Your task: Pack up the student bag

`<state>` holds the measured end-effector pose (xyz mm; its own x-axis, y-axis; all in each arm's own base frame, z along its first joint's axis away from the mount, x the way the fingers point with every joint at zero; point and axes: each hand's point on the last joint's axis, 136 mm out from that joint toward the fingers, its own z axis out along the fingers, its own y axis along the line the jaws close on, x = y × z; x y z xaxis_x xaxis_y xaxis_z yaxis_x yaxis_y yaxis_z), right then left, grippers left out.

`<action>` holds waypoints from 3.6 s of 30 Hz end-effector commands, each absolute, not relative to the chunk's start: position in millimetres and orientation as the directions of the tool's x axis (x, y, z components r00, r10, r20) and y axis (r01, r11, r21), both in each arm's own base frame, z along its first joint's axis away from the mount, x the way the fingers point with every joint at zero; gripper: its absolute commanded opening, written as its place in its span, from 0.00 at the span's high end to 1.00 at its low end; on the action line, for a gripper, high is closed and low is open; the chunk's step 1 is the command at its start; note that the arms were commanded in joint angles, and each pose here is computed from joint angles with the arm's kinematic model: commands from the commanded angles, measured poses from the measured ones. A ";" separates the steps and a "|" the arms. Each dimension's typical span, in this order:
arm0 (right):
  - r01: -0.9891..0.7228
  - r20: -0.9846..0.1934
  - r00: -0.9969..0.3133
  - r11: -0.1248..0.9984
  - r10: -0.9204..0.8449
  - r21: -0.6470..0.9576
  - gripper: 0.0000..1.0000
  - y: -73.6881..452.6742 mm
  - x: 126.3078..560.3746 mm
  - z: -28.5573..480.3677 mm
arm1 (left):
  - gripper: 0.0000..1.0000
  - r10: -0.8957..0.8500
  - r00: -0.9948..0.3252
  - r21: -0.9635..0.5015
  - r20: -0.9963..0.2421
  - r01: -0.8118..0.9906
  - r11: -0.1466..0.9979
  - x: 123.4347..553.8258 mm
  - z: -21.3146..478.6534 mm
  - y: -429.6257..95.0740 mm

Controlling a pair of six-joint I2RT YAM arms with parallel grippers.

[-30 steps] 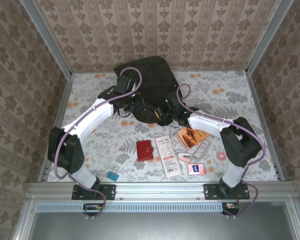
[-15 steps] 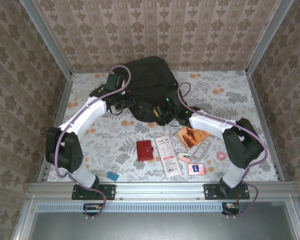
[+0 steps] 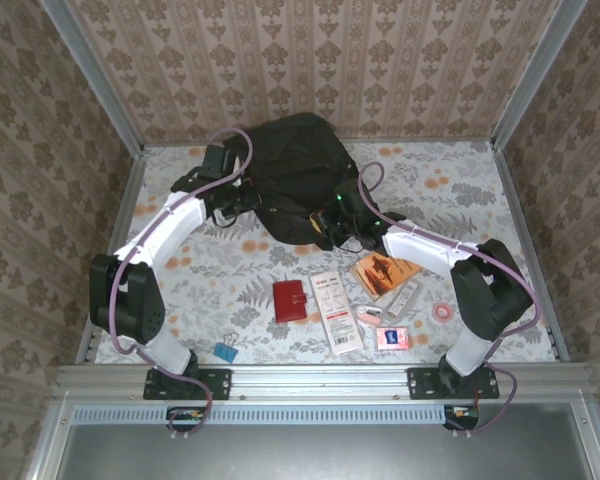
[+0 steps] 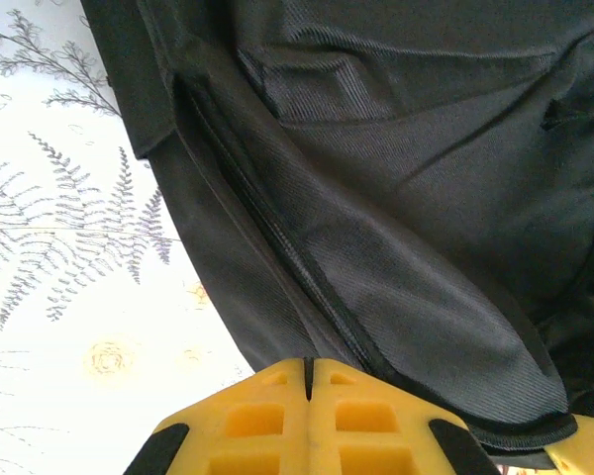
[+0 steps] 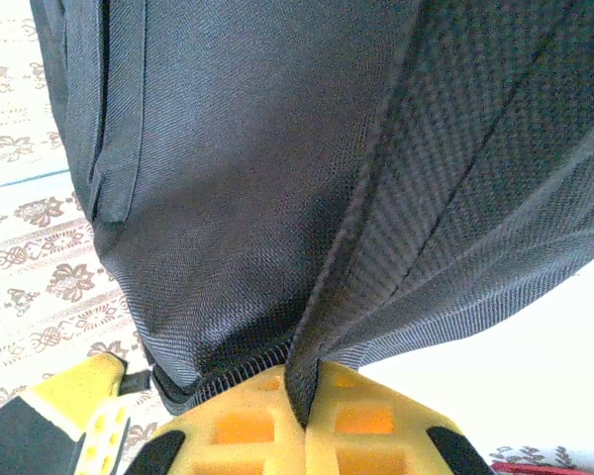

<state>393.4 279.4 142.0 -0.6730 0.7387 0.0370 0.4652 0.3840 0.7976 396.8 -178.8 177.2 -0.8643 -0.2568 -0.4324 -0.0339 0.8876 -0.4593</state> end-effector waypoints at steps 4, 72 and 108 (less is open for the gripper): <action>0.564 -0.018 -0.618 0.459 0.786 0.687 1.00 233.9 382.5 113.1 | 1.00 -0.311 -0.772 -0.307 -0.554 -0.158 0.939 436.3 194.4 -107.2; 0.340 -0.132 -0.787 0.602 0.603 0.723 0.75 286.1 391.0 137.7 | 0.72 -0.471 -0.807 -0.339 -0.356 -0.358 0.870 299.4 116.2 -99.9; 0.165 -0.312 -0.878 0.841 0.363 0.515 0.41 207.8 417.1 164.9 | 0.26 0.356 -0.836 0.032 -0.418 0.378 0.925 363.8 167.0 -270.4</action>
<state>424.4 196.7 185.7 -0.8114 0.4360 -0.3893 0.1738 0.8159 0.5515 368.2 -278.6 165.6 -0.8246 0.3676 -0.4300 0.3798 0.9231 0.0608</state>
